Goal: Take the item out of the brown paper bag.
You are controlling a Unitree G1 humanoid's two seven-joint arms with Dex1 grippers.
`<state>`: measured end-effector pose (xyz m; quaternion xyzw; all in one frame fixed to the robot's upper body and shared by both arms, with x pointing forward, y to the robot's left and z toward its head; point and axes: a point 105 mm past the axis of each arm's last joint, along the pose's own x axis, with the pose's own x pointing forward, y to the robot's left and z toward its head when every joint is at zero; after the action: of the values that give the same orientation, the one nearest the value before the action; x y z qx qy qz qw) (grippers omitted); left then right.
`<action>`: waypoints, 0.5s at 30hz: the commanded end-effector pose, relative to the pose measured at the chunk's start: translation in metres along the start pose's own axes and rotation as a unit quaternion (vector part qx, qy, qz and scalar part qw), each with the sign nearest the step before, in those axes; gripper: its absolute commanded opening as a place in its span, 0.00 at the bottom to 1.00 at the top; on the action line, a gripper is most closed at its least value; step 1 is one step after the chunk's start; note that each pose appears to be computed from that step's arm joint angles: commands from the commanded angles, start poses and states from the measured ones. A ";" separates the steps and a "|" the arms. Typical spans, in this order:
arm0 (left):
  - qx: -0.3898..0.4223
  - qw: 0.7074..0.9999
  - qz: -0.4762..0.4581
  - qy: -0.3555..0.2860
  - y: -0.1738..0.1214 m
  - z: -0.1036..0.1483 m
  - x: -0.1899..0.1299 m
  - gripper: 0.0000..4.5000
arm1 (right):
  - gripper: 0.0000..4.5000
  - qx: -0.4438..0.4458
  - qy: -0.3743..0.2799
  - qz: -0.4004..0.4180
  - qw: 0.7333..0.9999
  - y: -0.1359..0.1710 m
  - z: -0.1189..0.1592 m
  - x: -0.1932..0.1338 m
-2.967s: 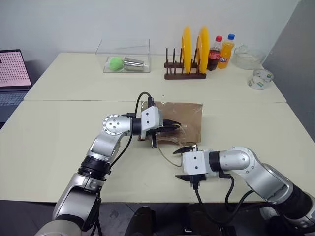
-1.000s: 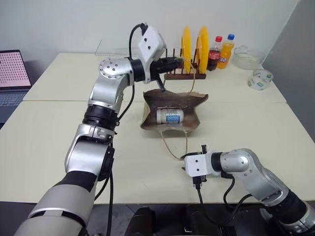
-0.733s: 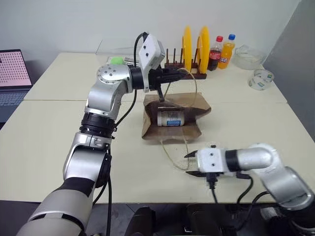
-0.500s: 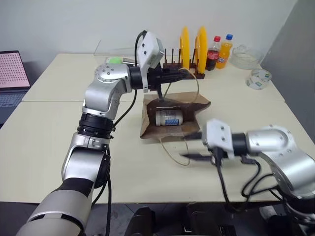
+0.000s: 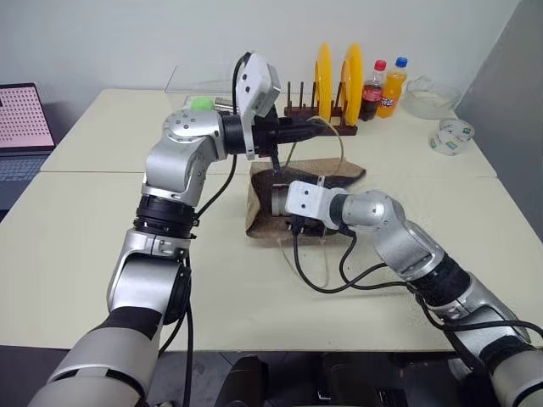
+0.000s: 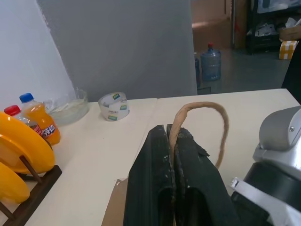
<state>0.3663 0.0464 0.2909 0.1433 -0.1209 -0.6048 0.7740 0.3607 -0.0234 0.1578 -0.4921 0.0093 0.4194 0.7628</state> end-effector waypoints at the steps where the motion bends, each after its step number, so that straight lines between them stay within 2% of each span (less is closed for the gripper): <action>1: 0.032 0.999 0.008 -0.029 0.004 0.024 -0.004 0.00 | 0.99 -0.066 0.027 -0.009 0.997 -0.008 -0.003 0.007; 11: 0.040 0.999 0.014 -0.027 0.006 0.025 -0.005 0.00 | 0.99 -0.105 0.072 0.034 0.991 -0.001 -0.022 0.028; 14: 0.043 0.999 0.020 -0.019 0.008 0.021 -0.008 0.00 | 0.88 -0.100 0.059 0.036 0.993 -0.001 -0.015 0.028; 15: 0.045 0.999 0.022 -0.015 0.009 0.020 -0.009 0.00 | 0.80 -0.103 0.055 0.035 0.993 -0.002 -0.013 0.027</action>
<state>0.3681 0.0500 0.2941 0.1500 -0.1304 -0.5940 0.7795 0.3850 -0.0197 0.1298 -0.5902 0.0403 0.4147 0.6915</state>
